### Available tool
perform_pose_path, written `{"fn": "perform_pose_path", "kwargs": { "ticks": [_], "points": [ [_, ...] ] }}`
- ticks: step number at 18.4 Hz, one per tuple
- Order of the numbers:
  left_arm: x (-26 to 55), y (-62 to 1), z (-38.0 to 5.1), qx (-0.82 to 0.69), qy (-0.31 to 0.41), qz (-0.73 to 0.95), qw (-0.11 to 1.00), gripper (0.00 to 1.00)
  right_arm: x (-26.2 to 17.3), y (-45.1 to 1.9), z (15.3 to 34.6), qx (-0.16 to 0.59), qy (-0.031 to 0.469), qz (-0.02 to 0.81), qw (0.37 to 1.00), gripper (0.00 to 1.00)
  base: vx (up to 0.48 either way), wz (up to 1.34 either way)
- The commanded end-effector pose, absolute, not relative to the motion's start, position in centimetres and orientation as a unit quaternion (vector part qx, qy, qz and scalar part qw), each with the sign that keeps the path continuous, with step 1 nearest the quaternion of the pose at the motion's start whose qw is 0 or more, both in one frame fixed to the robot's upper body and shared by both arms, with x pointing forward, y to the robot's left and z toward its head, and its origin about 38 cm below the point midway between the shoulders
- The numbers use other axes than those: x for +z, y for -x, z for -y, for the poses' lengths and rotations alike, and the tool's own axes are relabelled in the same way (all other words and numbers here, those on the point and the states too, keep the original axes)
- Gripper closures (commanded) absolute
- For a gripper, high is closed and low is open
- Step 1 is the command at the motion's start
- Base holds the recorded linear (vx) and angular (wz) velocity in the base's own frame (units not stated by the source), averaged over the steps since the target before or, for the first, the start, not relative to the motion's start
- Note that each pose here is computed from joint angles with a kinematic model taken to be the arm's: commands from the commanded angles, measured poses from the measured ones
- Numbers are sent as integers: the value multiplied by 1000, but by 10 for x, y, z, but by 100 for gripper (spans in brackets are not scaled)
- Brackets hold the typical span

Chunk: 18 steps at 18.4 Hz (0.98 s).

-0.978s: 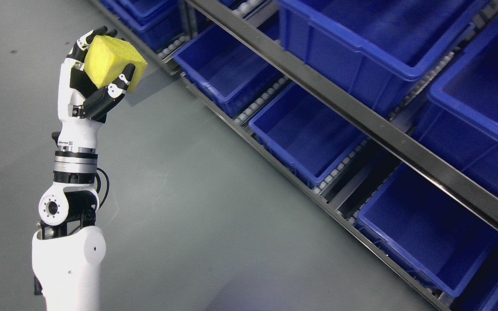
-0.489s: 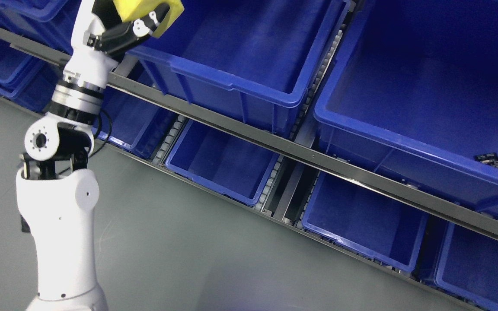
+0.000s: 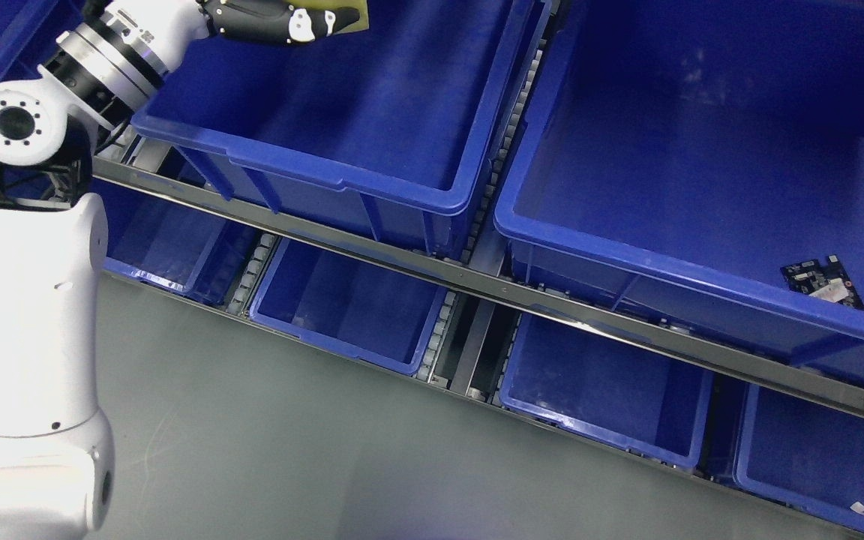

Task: Move yellow foam block to right shelf middle
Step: 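Extend the left hand over a middle-row blue bin, then open the left hand to drop the cube into the bin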

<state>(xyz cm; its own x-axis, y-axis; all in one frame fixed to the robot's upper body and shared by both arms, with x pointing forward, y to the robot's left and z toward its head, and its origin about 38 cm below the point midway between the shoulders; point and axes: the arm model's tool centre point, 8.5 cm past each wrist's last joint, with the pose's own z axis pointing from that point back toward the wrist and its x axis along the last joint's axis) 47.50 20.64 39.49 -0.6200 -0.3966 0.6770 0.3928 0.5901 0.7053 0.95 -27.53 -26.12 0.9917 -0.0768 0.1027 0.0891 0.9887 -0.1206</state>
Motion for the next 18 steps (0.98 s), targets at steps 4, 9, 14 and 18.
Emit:
{"fn": "perform_pose_path", "kwargs": {
  "ticks": [4,9,14,18],
  "points": [
    [343,-528,-182,-550,-73,672,491,38,-260,-15,287,-40,71,57,995,0,44,-92],
    [350,-520,-119,-528,-4,711,464,0,-260,-15,287,-39,71,57,995,0,26,-51],
    [393,-524,-172,-355,17,811,465,0,-260,-15,287,-39,71,57,995,0,11,-11],
    [412,-526,-235,-76,93,866,486,0,-260,-15,287,-39,71,57,995,0,0,1]
  ]
}}
